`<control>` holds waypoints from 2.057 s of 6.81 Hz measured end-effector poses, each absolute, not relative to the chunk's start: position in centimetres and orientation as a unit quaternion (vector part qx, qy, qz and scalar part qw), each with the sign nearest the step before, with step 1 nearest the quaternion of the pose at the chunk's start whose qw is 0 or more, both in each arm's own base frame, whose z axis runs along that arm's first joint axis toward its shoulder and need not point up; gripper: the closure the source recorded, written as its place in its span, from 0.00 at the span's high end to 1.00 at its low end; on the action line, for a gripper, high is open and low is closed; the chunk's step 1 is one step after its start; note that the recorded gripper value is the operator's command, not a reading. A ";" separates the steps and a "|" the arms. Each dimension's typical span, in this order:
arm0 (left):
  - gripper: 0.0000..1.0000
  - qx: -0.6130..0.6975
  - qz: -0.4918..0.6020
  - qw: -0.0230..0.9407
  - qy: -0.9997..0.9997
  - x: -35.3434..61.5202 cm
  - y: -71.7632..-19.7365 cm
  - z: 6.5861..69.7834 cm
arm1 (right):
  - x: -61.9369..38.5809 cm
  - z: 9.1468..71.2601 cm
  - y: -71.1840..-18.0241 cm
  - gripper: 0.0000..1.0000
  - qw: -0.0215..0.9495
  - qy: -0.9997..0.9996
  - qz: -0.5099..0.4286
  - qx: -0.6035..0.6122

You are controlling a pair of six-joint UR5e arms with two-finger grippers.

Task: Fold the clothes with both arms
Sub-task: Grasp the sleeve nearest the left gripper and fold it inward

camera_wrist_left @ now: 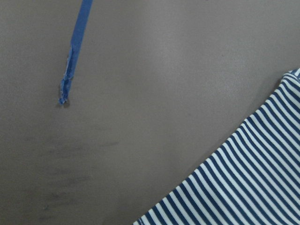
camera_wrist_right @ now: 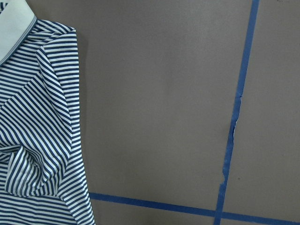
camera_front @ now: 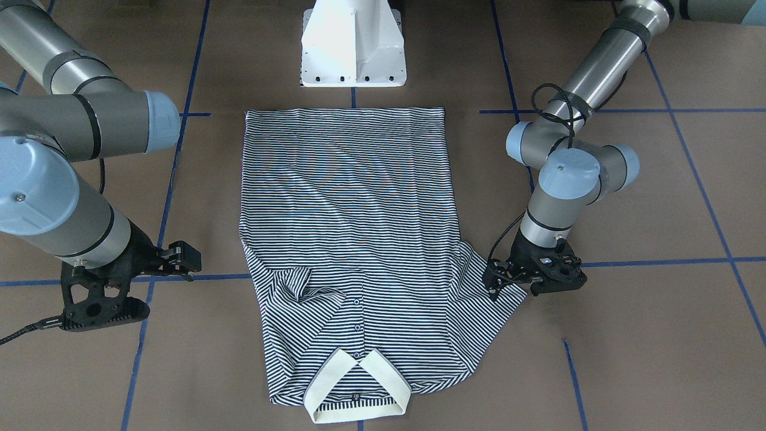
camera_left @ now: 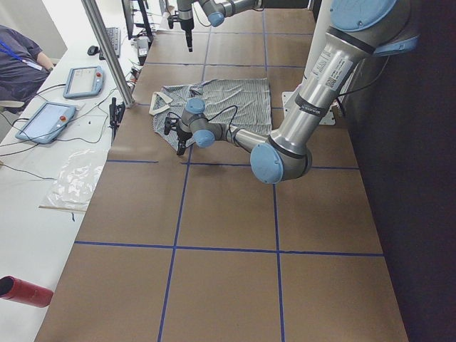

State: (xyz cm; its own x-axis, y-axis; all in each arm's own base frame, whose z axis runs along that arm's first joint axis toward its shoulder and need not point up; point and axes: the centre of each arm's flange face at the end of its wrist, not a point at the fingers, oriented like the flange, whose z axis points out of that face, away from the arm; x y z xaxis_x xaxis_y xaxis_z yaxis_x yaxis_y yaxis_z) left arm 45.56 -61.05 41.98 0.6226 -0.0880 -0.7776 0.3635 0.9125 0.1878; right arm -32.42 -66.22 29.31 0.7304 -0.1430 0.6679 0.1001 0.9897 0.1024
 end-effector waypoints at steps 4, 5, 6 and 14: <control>0.00 0.162 -0.125 0.887 0.413 46.5 -61.8 38.8 | -32.4 29.2 -66.2 1.00 0.929 -0.364 -0.066 0.028; 0.00 0.159 -0.127 0.888 0.412 47.0 -62.3 36.9 | -32.4 29.2 -66.2 1.00 0.929 -0.364 -0.066 0.028; 0.00 0.147 -0.133 0.892 0.406 47.9 -63.0 33.6 | -32.4 29.3 -66.1 1.00 0.929 -0.363 -0.066 0.027; 1.00 0.105 -0.192 0.836 0.503 54.0 -64.2 21.6 | -32.8 33.8 -64.4 1.00 0.918 -0.389 -0.067 0.042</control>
